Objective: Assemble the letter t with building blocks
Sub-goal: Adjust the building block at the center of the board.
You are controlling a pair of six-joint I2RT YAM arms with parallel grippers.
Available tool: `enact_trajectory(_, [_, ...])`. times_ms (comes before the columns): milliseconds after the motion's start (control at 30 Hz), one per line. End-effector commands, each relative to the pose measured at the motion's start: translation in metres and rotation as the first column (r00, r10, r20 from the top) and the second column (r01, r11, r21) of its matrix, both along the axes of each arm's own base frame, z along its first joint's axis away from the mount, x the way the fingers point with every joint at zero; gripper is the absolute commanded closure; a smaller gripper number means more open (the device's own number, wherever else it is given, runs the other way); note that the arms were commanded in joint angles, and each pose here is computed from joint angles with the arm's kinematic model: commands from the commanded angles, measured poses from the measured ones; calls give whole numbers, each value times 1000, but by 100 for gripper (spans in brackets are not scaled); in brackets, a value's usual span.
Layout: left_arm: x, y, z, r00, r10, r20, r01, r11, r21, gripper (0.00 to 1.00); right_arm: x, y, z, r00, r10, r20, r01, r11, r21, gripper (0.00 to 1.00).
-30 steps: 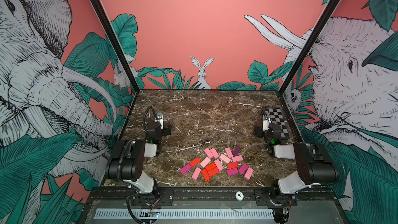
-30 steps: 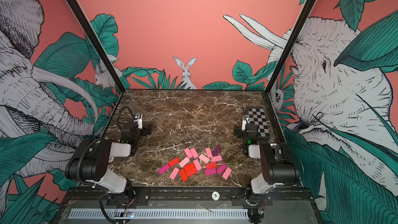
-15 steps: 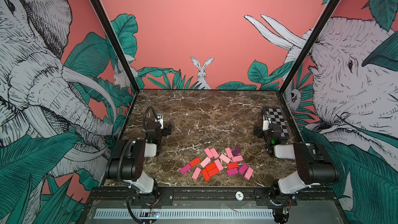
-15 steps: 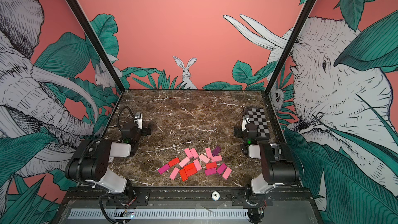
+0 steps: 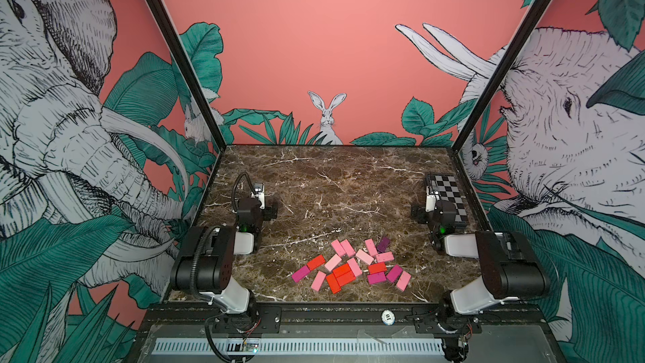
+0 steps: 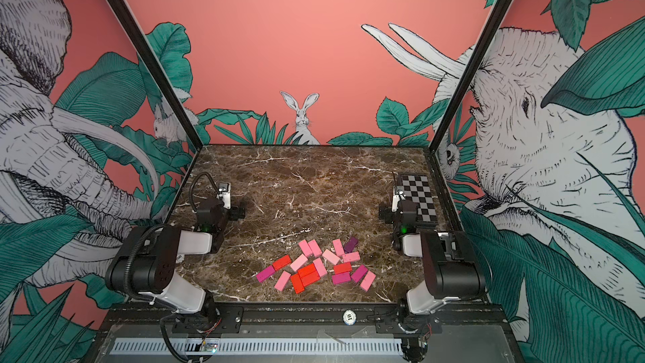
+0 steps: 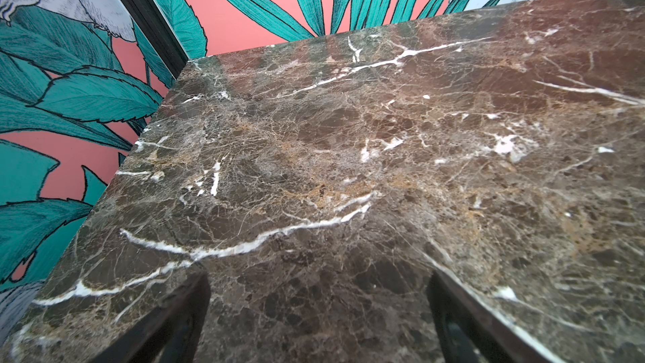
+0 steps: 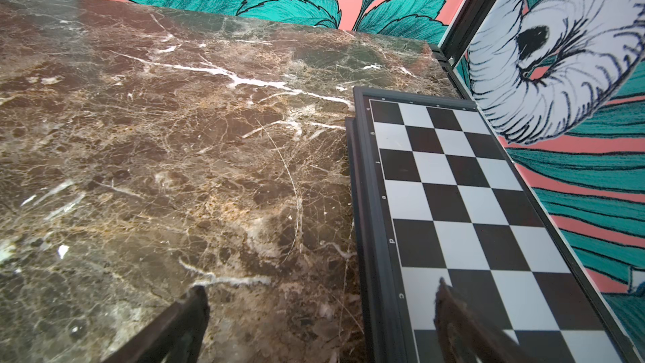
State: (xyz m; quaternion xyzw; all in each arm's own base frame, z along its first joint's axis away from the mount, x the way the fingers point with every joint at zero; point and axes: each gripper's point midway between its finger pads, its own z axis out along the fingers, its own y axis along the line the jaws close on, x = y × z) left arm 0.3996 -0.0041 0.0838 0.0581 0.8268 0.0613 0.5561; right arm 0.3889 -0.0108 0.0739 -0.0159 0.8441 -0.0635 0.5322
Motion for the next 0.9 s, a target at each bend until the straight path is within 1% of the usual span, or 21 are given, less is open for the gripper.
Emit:
enact_trajectory(0, [2, 1, 14, 999, 16, 44, -15, 1000, -14, 1, 9, -2, 20, 998, -19, 66, 19, 1000, 6, 2])
enact_trajectory(33, [3, 3, 16, 998, 28, 52, -27, 1000, -11, 1, 10, -6, 25, 996, -48, 69, 48, 999, 11, 2])
enact_trajectory(100, [2, 4, 22, 998, 38, 43, -38, 999, -8, 1, 8, -16, 32, 994, -111, 9, 111, 994, 1, 2])
enact_trajectory(200, [-5, 1, 40, 998, 54, 18, -55, 998, 23, 1, 5, -26, 53, 982, -185, -37, 186, 982, 11, 2])
enact_trajectory(267, [-11, -2, 56, 997, 75, -5, -75, 997, 22, 1, -5, -31, 67, 966, -243, -83, 247, 968, 36, 2])
enact_trajectory(333, [-19, -12, 76, 998, 63, -31, -63, 998, 1, 1, -19, -32, 79, 949, -287, -134, 297, 953, 64, 2])
enact_trajectory(400, [-26, -24, 95, 999, 40, -35, -40, 999, -11, 1, -32, -24, 90, 944, -279, -178, 299, 949, 98, 2])
enact_trajectory(500, [-42, -36, 121, 998, -3, -68, -1, 998, -60, 1, -62, -4, 97, 925, -246, -290, 290, 949, 121, 2])
enact_trajectory(567, [-55, -41, 135, 995, -32, -98, 23, 995, -94, 1, -89, 3, 96, 879, -236, -413, 314, 940, 132, 3])
enact_trajectory(633, [-69, -43, 148, 992, -52, -117, 39, 992, -116, 1, -113, 15, 96, 837, -194, -511, 298, 946, 130, 5])
enact_trajectory(700, [-81, -48, 154, 984, -99, -149, 81, 989, -123, 1, -133, 24, 97, 811, -159, -564, 282, 949, 139, 8])
enact_trajectory(867, [-103, -54, 162, 959, -149, -242, 117, 983, -142, 1, -180, 43, 92, 740, -84, -668, 287, 937, 201, 18])
